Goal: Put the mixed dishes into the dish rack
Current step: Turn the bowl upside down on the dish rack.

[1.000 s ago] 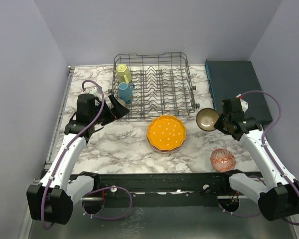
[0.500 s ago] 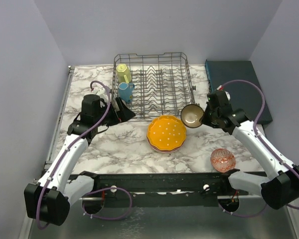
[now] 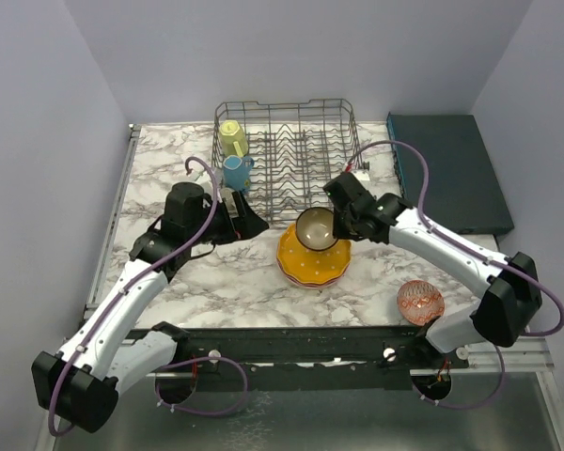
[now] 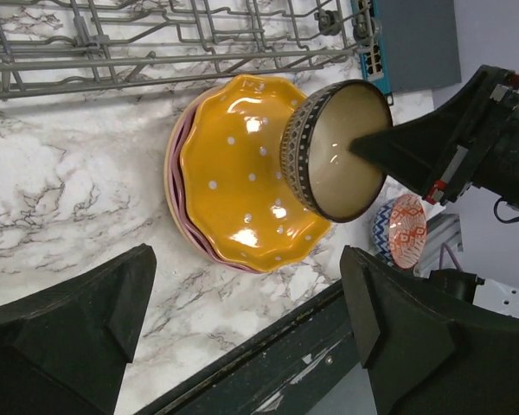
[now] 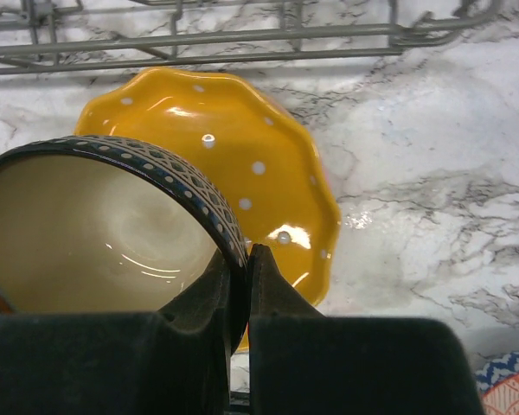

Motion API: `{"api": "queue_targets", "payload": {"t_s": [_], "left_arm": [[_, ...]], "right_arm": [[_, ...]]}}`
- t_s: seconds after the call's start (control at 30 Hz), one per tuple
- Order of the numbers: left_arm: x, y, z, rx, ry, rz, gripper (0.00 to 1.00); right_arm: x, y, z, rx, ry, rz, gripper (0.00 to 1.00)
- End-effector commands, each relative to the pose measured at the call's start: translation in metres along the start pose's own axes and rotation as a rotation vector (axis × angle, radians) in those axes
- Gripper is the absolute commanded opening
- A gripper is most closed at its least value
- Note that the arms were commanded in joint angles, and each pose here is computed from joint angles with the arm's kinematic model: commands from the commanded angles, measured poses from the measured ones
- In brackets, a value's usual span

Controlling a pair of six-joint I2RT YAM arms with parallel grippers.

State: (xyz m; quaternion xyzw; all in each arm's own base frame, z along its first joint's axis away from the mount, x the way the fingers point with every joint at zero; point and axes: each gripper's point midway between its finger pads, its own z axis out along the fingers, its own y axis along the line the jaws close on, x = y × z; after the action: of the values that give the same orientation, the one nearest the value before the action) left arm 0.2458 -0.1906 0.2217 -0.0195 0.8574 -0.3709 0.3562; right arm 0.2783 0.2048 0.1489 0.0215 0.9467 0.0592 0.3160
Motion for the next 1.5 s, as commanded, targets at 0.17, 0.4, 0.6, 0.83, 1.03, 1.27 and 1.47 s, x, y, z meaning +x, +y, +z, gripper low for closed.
{"api": "queue_targets", "payload": {"t_s": [0.17,0.4,0.6,0.83,1.03,1.27,1.47], "left_arm": [[0.02,0.0,0.008,-0.137,0.027,0.046,0.88],[0.028,0.003,0.018,-0.201,0.043,0.078,0.79],[0.029,0.009,0.026,-0.246,0.045,0.077,0.69],[0.034,0.01,0.034,-0.271,0.061,0.095,0.65],[0.038,0.013,0.041,-0.297,0.074,0.104,0.55],[0.044,0.02,0.045,-0.323,0.089,0.105,0.39],[0.047,0.019,0.048,-0.314,0.105,0.102,0.31]], "right_arm": [[-0.012,0.053,-0.004,-0.038,-0.045,-0.089,0.0],[-0.005,0.072,-0.01,-0.066,-0.033,-0.141,0.0],[0.003,0.078,-0.011,-0.075,-0.022,-0.161,0.0],[0.007,0.087,-0.013,-0.091,-0.023,-0.168,0.0],[0.009,0.091,-0.017,-0.105,-0.024,-0.176,0.0],[0.01,0.094,-0.022,-0.123,-0.031,-0.176,0.0],[0.012,0.095,-0.026,-0.144,-0.032,-0.167,0.0]]}}
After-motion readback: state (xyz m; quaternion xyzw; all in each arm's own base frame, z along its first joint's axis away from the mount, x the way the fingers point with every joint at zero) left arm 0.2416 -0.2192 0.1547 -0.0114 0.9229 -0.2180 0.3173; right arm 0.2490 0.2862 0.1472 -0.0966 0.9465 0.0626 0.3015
